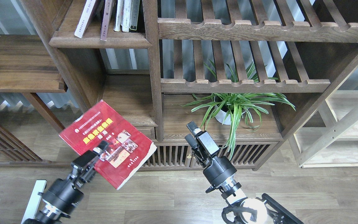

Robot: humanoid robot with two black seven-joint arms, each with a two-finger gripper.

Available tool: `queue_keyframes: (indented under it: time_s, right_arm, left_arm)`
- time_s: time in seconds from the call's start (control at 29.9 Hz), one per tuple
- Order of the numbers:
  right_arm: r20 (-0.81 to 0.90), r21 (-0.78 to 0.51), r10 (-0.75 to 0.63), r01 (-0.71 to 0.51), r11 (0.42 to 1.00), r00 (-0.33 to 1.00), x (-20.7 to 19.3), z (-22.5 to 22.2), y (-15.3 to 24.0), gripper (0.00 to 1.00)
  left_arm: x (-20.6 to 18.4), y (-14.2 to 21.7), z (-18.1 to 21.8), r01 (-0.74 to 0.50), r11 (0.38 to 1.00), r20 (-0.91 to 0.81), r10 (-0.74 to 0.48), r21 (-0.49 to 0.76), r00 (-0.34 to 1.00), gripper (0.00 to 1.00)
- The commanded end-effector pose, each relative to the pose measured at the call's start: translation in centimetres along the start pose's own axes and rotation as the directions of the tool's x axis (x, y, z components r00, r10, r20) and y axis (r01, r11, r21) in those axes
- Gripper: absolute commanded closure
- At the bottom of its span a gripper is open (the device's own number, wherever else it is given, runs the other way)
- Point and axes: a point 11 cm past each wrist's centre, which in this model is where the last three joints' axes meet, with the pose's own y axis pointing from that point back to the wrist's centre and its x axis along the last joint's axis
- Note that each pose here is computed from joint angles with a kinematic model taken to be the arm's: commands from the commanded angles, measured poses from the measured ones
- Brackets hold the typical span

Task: Organize books on shelf
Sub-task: 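Carry the red book with the left gripper up to the far upper shelf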

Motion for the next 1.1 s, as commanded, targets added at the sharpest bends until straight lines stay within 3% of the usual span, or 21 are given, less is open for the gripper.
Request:
queue_keyframes:
  time_s: [0.0,0.27,0.74,1.07]
  right_arm:
    - [-0.003,0.016,0.004,-0.004,1.0,1.0,0.1,-0.6,0.0,0.0]
    - [-0.002,0.013,0.027,-0.027,1.0,1.0,0.9,-0.6,0.3,0.0]
    - [-0.004,0.023,0.035,-0.034,0.999,0.999,1.2,-1.3,-0.3,0.0]
    - [-0.01,0.019,0.027,-0.026,0.999,1.0,1.0,-1.5,-0.7,0.0]
  left_arm:
    - [-1.3,0.3,2.2,-0.014,1.0,0.161,0.017,-0.019,0.987,0.99]
    - [-5.4,0.5,5.1,0.01,0.999,0.421,0.009,-0.043,0.907,1.0]
    - [-6.4,1.9,9.1,-0.001,0.99,0.518,0.074,-0.14,0.852,1.0]
    - [-11.2,2.2,15.7,0.043,0.988,0.713,0.075,-0.146,0.698,0.99]
